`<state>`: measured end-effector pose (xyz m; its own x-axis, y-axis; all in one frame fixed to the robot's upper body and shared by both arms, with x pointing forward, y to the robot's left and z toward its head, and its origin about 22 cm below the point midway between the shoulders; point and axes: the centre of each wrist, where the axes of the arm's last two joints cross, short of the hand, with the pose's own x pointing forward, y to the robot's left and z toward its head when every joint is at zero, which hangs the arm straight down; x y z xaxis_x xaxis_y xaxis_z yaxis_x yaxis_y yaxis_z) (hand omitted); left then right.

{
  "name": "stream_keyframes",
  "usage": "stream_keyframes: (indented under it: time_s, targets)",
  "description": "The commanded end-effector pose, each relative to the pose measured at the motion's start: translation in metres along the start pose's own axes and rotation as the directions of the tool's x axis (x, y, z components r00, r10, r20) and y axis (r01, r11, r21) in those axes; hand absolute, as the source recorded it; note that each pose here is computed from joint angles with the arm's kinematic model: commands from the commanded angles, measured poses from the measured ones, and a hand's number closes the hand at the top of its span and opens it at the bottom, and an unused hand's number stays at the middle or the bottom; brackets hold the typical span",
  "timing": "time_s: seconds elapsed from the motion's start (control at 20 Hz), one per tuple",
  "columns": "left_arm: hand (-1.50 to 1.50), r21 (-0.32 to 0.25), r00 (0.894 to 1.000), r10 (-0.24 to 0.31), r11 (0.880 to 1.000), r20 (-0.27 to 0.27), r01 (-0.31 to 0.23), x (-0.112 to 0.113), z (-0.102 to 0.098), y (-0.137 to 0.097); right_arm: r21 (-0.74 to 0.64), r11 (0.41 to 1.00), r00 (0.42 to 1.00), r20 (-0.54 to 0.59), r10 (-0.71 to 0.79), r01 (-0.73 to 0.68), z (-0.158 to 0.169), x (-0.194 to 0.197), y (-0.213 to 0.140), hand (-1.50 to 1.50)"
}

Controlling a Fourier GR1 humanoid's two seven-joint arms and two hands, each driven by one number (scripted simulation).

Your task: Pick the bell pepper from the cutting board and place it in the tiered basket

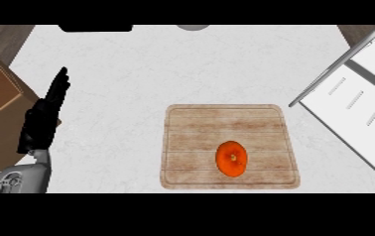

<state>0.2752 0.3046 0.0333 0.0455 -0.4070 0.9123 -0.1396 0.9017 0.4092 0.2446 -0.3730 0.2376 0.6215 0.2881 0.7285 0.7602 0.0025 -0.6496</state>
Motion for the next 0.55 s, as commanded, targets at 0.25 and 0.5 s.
stream_keyframes:
  time_s: [0.25, 0.5]
  targets:
    - [0.00, 0.028, 1.000, -0.009, 1.000, -0.014, 0.009, 0.001, 0.007, 0.011, 0.016, 0.998, 0.994, -0.092, -0.054, 0.055, 0.034, -0.074, -0.094, -1.50]
    - [0.00, 0.017, 0.999, 0.019, 1.000, -0.027, -0.019, -0.001, 0.010, -0.008, 0.013, 0.992, 0.991, -0.053, -0.123, 0.124, 0.068, -0.110, -0.123, -1.50]
